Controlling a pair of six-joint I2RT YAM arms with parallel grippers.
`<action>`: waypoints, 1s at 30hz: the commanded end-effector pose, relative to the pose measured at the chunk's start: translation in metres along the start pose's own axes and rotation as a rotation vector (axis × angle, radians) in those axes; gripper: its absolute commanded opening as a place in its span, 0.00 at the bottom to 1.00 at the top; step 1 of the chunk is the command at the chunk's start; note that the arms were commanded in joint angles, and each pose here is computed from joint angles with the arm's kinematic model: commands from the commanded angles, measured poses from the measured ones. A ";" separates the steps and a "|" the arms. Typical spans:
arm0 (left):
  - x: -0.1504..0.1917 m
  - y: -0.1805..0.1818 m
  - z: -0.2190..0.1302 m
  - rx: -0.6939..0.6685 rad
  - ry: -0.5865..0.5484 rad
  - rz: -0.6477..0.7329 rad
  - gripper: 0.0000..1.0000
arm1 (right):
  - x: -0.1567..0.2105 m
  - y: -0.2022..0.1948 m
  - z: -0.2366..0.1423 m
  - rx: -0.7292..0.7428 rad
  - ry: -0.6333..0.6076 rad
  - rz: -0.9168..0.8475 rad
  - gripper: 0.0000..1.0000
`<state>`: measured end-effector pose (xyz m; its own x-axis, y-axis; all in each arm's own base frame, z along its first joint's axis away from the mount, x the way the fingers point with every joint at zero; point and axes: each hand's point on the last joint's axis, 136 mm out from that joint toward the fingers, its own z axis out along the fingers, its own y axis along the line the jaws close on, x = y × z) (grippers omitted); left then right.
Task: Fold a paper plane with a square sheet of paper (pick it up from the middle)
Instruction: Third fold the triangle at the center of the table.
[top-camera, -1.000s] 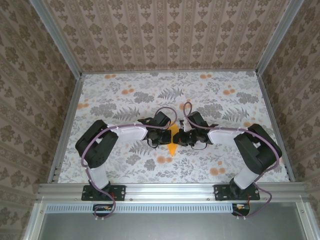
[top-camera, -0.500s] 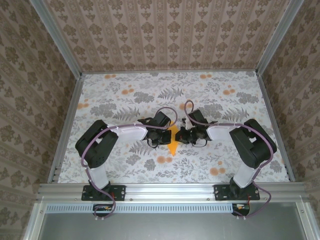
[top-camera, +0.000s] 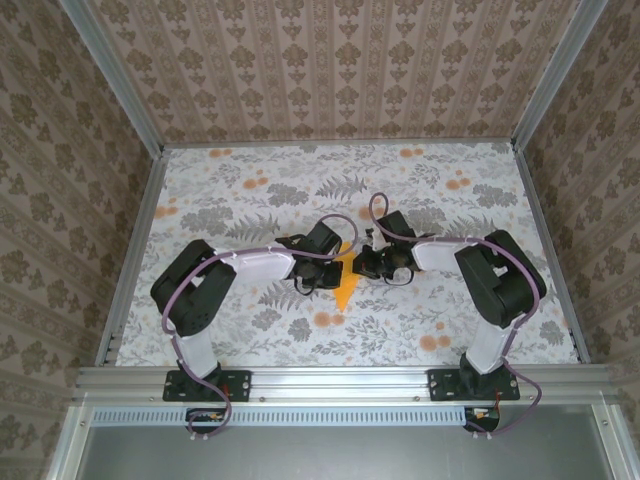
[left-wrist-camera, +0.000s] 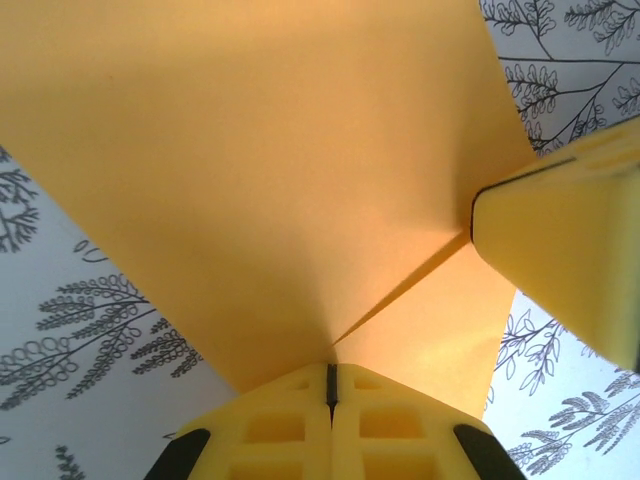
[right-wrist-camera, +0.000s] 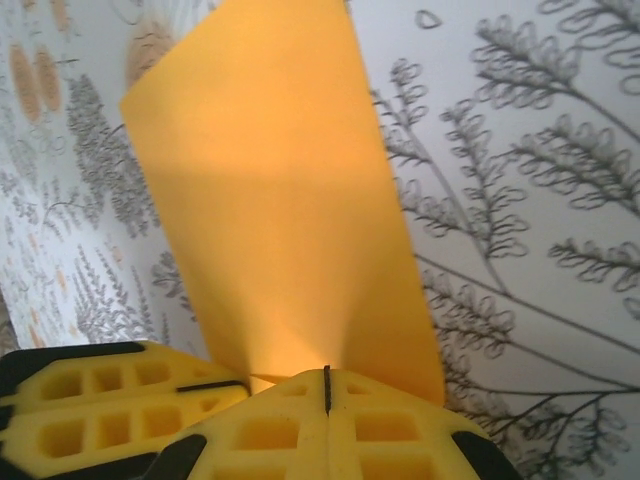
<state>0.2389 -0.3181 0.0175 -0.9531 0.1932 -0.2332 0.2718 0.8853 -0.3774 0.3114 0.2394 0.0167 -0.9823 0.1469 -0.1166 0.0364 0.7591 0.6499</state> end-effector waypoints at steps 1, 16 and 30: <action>0.034 0.060 0.007 -0.224 0.120 0.022 0.00 | -0.008 -0.012 0.000 0.064 -0.015 0.009 0.06; 0.013 0.054 0.005 -0.180 0.088 0.223 0.00 | -0.001 0.020 -0.024 -0.085 -0.024 -0.017 0.07; 0.002 0.037 0.002 -0.078 0.076 0.361 0.00 | 0.003 0.027 -0.001 -0.107 0.048 -0.018 0.07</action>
<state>0.2568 -0.3029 0.0198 -0.8172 0.4619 -0.3447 0.5543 0.7936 -0.2508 0.3050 0.2497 0.0325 -0.9879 0.1164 -0.1024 0.0111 0.7116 0.7025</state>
